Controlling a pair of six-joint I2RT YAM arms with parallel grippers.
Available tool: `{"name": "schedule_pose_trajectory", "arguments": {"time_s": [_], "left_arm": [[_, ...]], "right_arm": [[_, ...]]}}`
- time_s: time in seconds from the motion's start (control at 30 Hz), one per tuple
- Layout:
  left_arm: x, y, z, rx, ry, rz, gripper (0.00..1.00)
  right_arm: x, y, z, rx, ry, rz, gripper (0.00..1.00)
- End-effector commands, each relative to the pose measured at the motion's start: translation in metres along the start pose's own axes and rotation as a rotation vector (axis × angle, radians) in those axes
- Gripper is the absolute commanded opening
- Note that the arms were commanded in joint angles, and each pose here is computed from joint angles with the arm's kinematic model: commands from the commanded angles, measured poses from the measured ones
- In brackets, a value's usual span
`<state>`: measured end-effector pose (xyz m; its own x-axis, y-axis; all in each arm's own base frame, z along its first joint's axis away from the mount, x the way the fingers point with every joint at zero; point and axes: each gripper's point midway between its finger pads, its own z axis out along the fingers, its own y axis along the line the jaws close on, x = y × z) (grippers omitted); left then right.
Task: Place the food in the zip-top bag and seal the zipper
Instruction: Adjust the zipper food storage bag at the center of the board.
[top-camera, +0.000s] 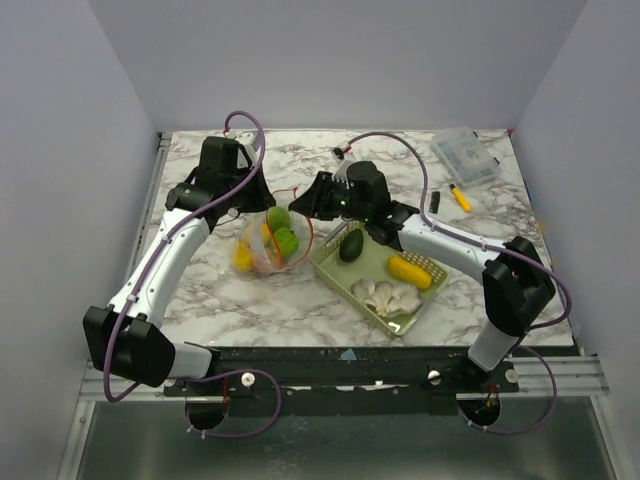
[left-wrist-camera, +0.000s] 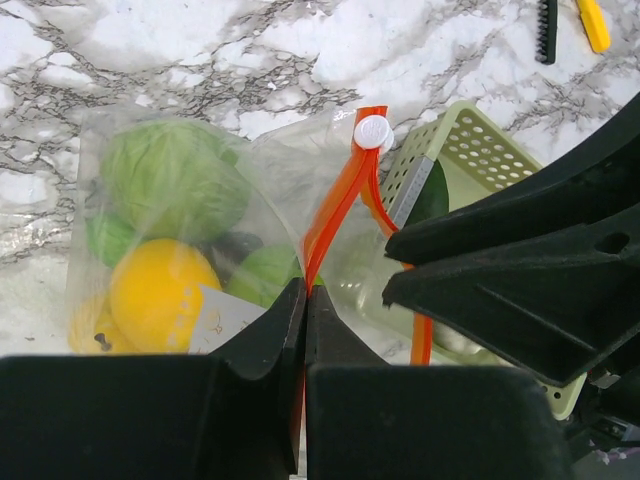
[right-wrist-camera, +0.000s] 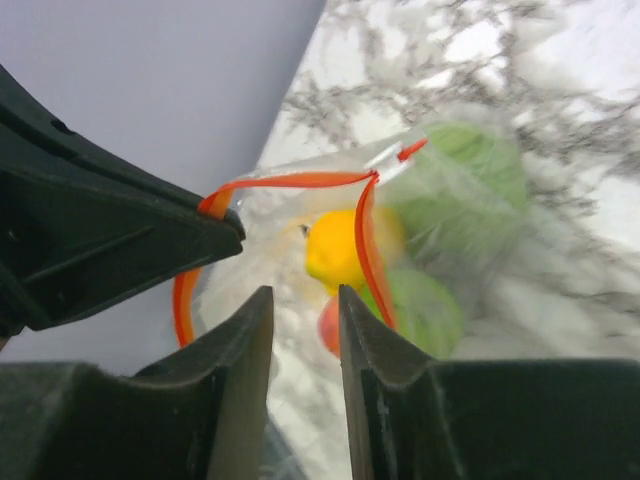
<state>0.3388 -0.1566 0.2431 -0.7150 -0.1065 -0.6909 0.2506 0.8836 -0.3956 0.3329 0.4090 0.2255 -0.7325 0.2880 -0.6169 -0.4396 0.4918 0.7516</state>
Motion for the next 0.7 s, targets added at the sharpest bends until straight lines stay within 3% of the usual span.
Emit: {"name": "schedule_pose_trajectory", "arguments": {"time_s": [0.0,0.13,0.27,0.43,0.57,0.67], "left_arm": [[-0.007,-0.002,-0.002,0.009,-0.018,0.021,0.00],[-0.006,0.000,0.001,-0.007,-0.006,0.021,0.00],[-0.008,0.002,0.002,-0.029,0.001,0.018,0.00],[-0.010,0.005,0.002,-0.048,0.001,0.009,0.00],[-0.010,0.003,0.000,-0.051,0.011,-0.008,0.00],[-0.007,0.000,-0.003,-0.035,0.017,-0.015,0.00]], "right_arm": [[-0.008,-0.033,-0.021,0.215,0.083,-0.309,0.42],[-0.005,-0.053,-0.023,0.276,0.153,-0.472,0.62],[0.004,-0.064,-0.005,0.259,0.204,-0.508,0.64],[-0.002,-0.046,0.014,0.229,0.149,-0.366,0.33],[-0.013,-0.015,0.008,0.150,0.049,-0.184,0.01],[-0.020,0.001,0.003,0.099,-0.012,-0.067,0.00]]}}
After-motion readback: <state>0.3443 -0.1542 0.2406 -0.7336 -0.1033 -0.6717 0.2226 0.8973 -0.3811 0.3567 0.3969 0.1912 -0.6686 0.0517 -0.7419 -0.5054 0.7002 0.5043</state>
